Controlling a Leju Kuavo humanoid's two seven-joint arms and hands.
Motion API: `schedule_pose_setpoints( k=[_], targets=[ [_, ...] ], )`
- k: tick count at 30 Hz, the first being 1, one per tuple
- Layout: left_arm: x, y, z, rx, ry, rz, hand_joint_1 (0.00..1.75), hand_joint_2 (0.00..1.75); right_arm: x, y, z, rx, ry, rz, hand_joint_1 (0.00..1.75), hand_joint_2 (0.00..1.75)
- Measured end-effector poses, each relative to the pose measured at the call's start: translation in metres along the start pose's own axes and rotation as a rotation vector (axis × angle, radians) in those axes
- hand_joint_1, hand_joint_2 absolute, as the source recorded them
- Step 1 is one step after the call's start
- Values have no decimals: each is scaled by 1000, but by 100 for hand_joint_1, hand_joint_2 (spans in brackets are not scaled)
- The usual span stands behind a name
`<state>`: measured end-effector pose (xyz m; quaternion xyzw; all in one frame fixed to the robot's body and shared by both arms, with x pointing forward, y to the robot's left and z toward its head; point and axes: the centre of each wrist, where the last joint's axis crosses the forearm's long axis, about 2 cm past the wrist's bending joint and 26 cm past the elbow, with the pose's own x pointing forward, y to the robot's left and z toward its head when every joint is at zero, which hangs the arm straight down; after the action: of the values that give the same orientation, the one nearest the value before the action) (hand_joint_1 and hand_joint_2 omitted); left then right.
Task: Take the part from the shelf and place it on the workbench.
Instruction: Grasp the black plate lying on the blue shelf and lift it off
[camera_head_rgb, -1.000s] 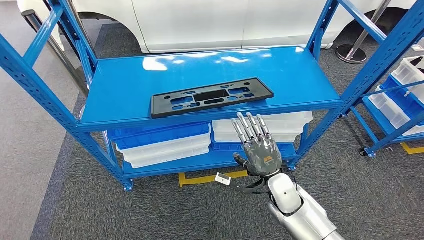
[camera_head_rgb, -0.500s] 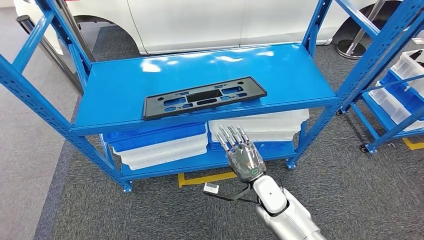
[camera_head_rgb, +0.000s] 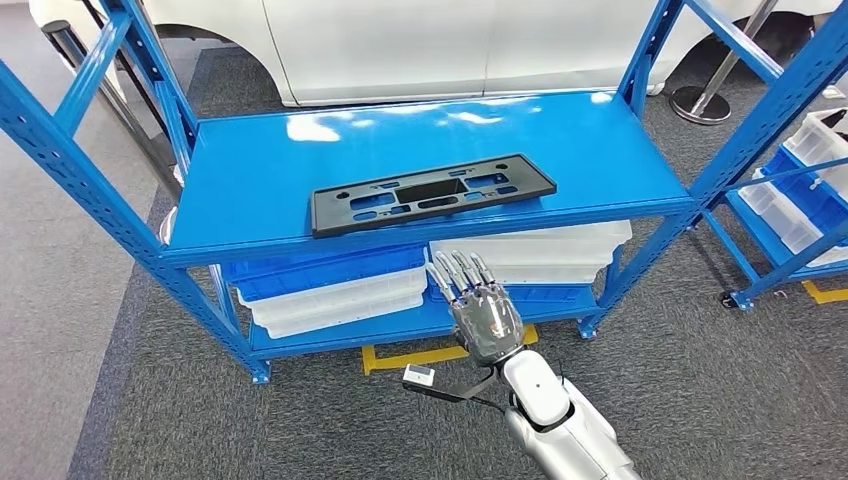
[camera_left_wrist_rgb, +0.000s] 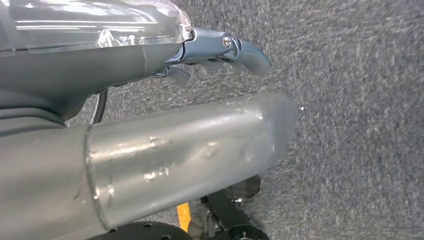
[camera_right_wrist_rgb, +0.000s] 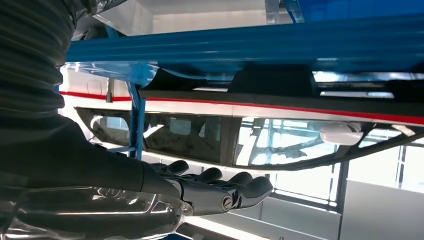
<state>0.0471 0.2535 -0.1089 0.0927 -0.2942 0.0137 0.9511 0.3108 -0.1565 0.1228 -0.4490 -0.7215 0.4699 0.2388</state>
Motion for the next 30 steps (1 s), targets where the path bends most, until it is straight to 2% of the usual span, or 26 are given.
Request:
schedule_pose_setpoints(
  k=[15, 17, 19, 21, 23, 27, 30],
  targets=[
    [-2, 8, -1, 9, 8, -17, 0, 0, 9, -6, -7, -24, 13, -63, 0, 175],
    [-1, 8, -2, 10, 8, -16, 0, 0, 10, -6, -8, -13, 21, -95, 0, 87],
    [-1, 8, -2, 10, 7, -12, 0, 0, 10, -5, -9, 50, 38, -212, 0, 0],
    [-2, 9, -2, 10, 8, -7, 0, 0, 10, -5, -11, 127, 52, -401, 0, 0],
    [-2, 9, -2, 8, 7, -4, 0, 0, 11, -6, -11, 161, 52, -521, 0, 0],
    [-2, 10, -2, 7, 6, -3, 0, 0, 12, -5, -8, 183, 53, -570, 0, 0],
    [-3, 10, -1, 6, 5, -10, 0, 0, 12, -6, -8, 219, 54, -676, 0, 0]
  ],
)
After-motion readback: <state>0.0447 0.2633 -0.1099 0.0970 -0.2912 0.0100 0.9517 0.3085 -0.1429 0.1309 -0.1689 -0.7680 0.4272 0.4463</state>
